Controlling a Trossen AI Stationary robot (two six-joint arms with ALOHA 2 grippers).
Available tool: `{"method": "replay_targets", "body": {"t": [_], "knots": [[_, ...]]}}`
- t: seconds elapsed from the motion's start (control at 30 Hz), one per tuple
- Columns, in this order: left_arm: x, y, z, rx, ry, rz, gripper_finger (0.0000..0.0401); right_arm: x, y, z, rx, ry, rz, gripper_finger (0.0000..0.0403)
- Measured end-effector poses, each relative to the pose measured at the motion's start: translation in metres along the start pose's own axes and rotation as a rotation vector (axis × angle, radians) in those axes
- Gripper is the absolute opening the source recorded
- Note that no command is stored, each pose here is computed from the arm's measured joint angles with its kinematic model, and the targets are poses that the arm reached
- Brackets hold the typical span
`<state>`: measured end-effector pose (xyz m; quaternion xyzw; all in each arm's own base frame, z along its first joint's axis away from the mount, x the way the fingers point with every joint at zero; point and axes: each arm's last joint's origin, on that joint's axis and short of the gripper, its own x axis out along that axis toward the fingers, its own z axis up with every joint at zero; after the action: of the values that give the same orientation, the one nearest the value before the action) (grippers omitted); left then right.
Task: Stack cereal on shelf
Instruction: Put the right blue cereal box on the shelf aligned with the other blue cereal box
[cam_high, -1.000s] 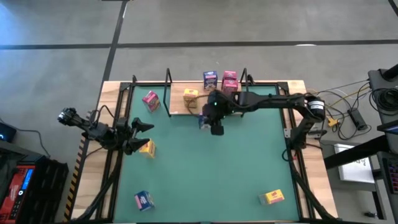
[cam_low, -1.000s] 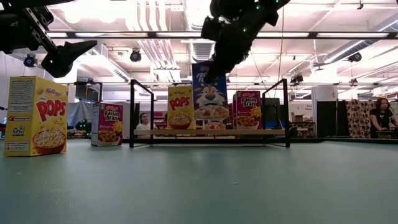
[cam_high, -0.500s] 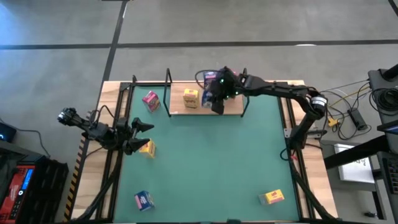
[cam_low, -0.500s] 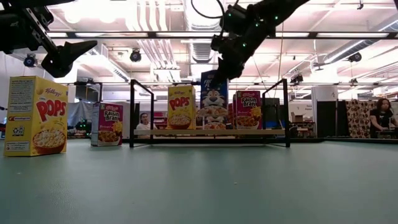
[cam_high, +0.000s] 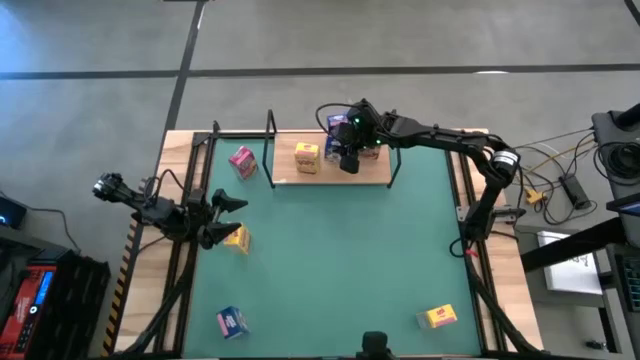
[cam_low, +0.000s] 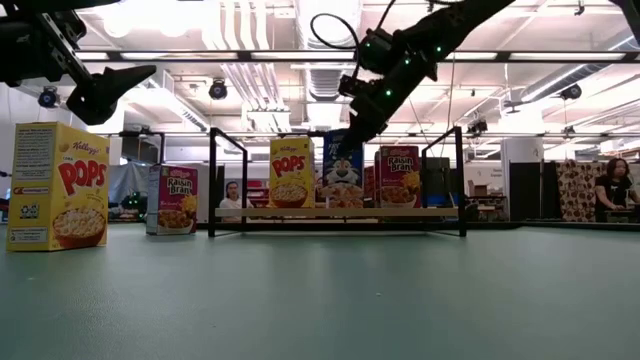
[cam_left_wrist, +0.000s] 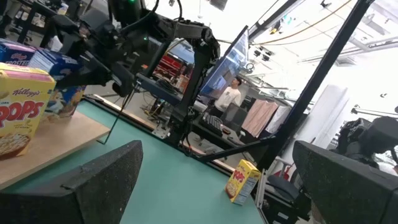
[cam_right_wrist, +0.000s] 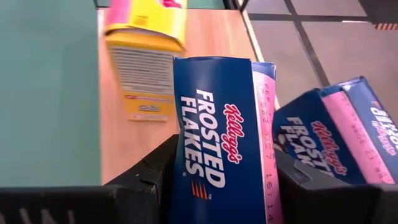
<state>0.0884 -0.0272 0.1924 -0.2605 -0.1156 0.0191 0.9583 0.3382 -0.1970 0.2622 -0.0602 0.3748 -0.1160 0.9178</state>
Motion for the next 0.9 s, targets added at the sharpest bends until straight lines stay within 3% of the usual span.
{"method": "replay_targets", "body": {"t": [0.53, 0.9], "knots": [[0.0, 0.0, 0.0, 0.0, 0.0, 0.0, 0.0398, 0.011, -0.012, -0.008, -0.036, -0.001, -0.001, 0.0157], [0.0, 0.0, 0.0, 0.0, 0.0, 0.0, 0.0398, 0.01, -0.014, -0.009, -0.05, 0.002, -0.003, 0.0195]]}}
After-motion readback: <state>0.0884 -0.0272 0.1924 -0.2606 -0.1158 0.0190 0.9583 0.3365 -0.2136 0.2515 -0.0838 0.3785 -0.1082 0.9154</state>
